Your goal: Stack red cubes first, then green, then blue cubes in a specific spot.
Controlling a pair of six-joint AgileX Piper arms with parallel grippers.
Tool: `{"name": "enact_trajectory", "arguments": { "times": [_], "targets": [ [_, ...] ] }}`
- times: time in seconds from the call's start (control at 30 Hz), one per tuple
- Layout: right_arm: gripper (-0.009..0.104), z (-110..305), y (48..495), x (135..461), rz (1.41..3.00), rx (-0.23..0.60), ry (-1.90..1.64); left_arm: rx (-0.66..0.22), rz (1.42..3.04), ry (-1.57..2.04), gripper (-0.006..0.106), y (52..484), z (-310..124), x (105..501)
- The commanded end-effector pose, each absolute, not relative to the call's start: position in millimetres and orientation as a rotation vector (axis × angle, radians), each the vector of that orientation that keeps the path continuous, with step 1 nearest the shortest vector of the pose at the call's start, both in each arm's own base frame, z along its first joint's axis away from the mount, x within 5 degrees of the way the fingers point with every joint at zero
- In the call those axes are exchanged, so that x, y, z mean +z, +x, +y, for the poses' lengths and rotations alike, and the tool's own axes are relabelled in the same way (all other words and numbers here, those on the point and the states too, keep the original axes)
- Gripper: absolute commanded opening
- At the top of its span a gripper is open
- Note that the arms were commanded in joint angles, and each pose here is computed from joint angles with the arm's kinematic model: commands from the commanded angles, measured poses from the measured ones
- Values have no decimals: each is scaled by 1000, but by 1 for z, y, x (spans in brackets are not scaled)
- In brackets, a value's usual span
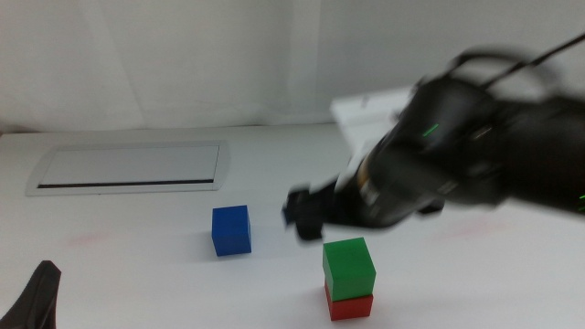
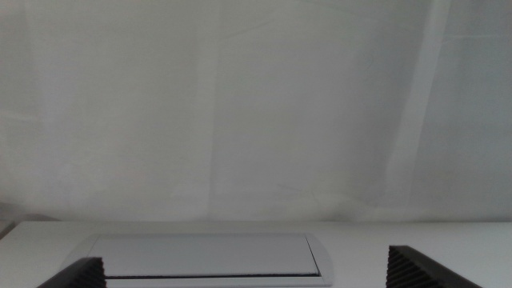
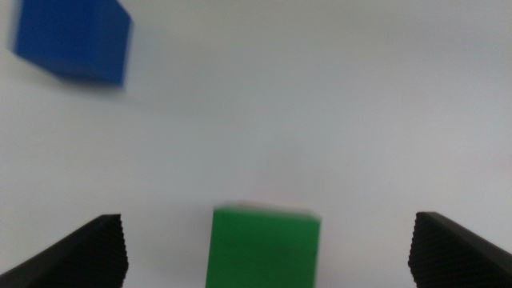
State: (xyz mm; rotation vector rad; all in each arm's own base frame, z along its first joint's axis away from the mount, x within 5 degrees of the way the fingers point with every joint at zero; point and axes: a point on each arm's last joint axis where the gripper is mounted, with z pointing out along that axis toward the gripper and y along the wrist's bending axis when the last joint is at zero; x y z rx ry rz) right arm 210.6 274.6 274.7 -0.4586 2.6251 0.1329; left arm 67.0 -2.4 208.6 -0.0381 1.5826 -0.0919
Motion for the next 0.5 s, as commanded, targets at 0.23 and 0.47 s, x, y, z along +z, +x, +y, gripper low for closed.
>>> {"name": "enact_trajectory", "arguments": {
  "times": [0.23,0.47],
  "targets": [
    [94,152,270,367,2370,125,-320,-100,1577,-50,87,67,-2,205],
    [94,56,272,391,2365,1,-152,-100,1577,-50,87,67,-2,205]
  ]
}}
